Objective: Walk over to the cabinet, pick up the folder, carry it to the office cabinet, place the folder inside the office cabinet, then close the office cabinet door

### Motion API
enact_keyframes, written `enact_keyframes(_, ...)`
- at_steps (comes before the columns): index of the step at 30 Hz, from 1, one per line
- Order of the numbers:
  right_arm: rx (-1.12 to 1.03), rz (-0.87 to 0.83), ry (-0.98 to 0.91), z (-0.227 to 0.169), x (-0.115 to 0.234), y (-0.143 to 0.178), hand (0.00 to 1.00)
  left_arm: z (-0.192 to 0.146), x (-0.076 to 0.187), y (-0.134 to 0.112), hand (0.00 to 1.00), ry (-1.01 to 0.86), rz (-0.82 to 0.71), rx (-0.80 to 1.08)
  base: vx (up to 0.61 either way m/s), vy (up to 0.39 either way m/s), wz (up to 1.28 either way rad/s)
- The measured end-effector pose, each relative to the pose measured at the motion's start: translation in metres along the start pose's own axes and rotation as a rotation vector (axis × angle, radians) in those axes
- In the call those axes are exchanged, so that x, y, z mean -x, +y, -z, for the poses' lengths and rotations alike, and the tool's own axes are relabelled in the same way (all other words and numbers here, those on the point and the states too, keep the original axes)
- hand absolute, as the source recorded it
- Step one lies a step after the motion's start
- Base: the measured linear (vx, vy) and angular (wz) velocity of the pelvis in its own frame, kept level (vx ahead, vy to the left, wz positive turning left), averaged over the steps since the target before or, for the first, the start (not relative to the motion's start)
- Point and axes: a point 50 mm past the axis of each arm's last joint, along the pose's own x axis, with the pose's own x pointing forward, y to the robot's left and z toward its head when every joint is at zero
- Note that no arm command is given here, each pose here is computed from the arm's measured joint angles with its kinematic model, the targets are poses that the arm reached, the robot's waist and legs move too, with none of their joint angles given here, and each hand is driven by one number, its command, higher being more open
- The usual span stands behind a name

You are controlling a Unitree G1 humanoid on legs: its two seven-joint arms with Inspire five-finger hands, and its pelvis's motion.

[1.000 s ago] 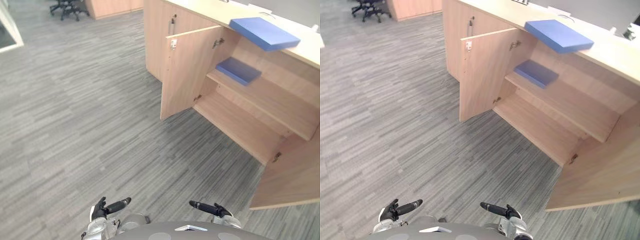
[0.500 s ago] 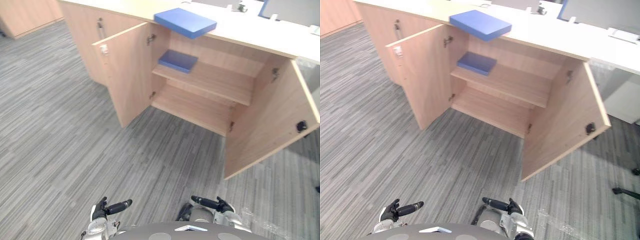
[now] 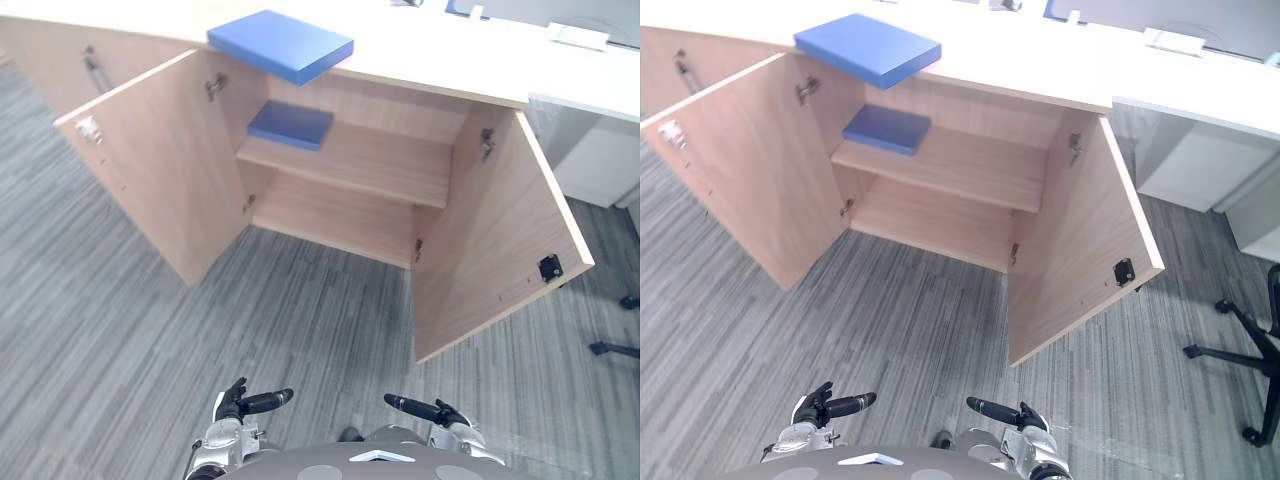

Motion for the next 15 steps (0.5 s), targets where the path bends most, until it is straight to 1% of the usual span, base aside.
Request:
enact_keyframes(4, 0.02, -0.004, 0.025, 0.001, -0.001, 0.003, 1.0, -0.01, 0.001, 0.0, 1.0, -0.064, 0.006, -0.008, 0.3, 0.137, -0.84)
enact_keyframes(7, 0.022, -0.018, 0.003, -0.008, -0.001, 0.009, 1.0, -0.016, 0.001, 0.005, 1.0, -0.086, -0.008, 0.003, 0.33, 0.332, -0.78)
enact_keyframes(8, 0.045, -0.012, -0.006, -0.01, -0.002, 0.005, 1.0, -0.013, 0.001, 0.003, 1.0, -0.081, -0.004, 0.005, 0.26, 0.349, -0.68)
enact_keyframes(9, 0.06, -0.009, -0.009, -0.01, -0.002, 0.003, 1.0, -0.011, 0.002, 0.002, 1.0, -0.075, -0.001, 0.011, 0.25, 0.36, -0.27)
enact_keyframes(10, 0.075, -0.029, 0.003, -0.005, -0.001, 0.01, 1.0, -0.013, 0.0, 0.005, 1.0, -0.072, -0.015, 0.043, 0.24, 0.301, -0.08)
enact_keyframes(11, 0.083, -0.056, 0.008, -0.003, 0.0, 0.018, 1.0, -0.016, 0.0, 0.012, 1.0, -0.087, -0.04, 0.045, 0.27, 0.33, 0.11)
enact_keyframes(12, 0.082, -0.069, 0.008, -0.003, 0.0, 0.022, 1.0, -0.019, -0.001, 0.021, 1.0, -0.095, -0.063, 0.057, 0.17, 0.206, 0.05)
enact_keyframes(15, 0.08, -0.076, 0.015, -0.002, 0.0, 0.023, 1.0, -0.014, -0.001, 0.026, 1.0, -0.076, -0.088, 0.095, 0.14, 0.158, 0.1)
